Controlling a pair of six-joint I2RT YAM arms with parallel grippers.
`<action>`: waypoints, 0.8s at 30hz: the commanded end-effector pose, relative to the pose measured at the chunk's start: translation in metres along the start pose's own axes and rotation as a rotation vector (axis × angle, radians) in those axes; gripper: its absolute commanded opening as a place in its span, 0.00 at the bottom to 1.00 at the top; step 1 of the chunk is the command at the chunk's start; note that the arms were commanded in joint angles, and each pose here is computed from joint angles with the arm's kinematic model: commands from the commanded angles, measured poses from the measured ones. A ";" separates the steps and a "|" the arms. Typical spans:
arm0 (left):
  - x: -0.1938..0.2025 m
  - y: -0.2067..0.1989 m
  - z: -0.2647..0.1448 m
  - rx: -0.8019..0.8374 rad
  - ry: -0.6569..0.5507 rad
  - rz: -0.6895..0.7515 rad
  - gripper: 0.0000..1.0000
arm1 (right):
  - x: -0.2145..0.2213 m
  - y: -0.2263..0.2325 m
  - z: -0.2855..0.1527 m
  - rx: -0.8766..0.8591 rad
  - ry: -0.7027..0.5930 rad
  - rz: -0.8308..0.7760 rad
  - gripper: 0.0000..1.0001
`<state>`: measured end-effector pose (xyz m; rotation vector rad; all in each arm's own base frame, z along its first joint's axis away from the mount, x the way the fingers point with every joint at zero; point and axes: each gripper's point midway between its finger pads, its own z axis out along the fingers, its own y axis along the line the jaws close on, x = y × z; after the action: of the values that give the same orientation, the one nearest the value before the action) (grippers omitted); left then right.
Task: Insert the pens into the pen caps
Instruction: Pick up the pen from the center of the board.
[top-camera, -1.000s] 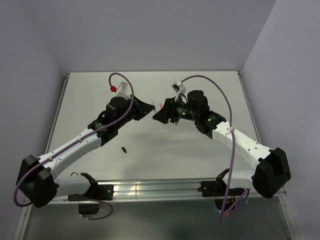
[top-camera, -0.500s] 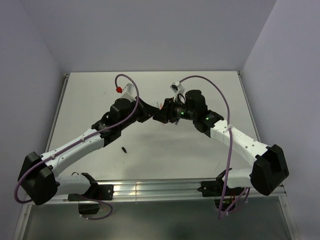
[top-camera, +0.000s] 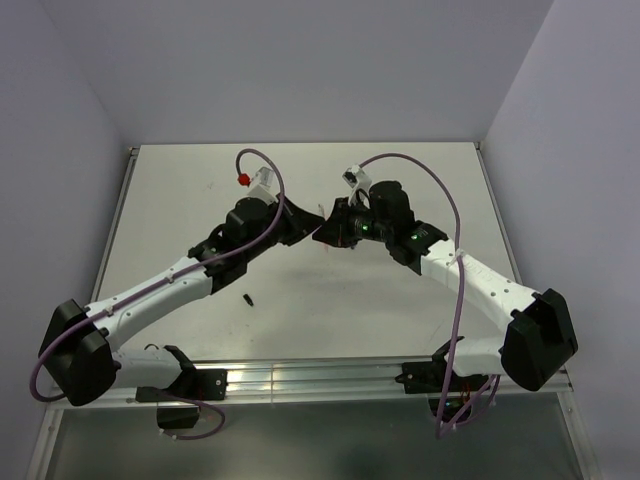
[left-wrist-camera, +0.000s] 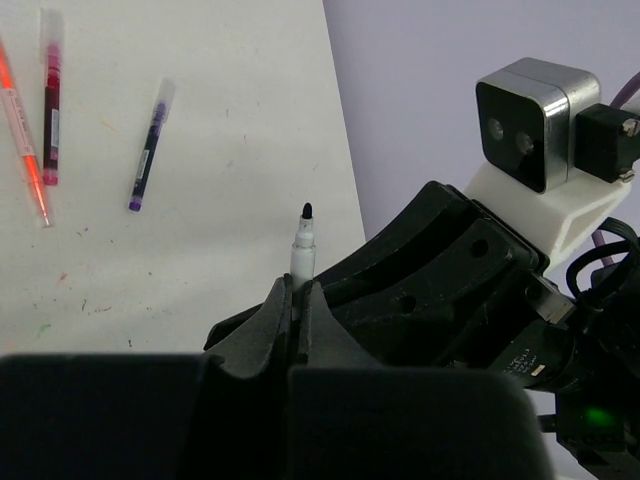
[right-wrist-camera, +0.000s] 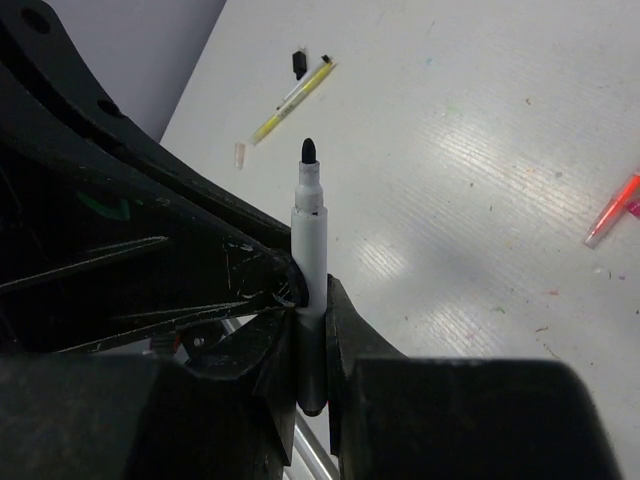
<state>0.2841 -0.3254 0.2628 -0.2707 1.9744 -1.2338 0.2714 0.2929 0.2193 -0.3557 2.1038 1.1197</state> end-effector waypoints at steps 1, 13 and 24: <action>0.005 -0.027 -0.004 0.067 0.024 -0.003 0.00 | -0.038 0.021 -0.007 -0.025 -0.112 -0.068 0.00; -0.044 -0.028 -0.035 -0.100 -0.136 0.052 0.48 | -0.035 0.019 -0.025 0.016 -0.125 -0.096 0.00; -0.044 0.090 -0.108 -0.725 -0.210 -0.056 0.54 | -0.026 0.017 -0.035 0.013 -0.120 -0.095 0.00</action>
<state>0.2766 -0.2326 0.2710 -0.6357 2.0848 -0.7160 0.2670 0.2761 0.2451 -0.3539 2.0230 1.0450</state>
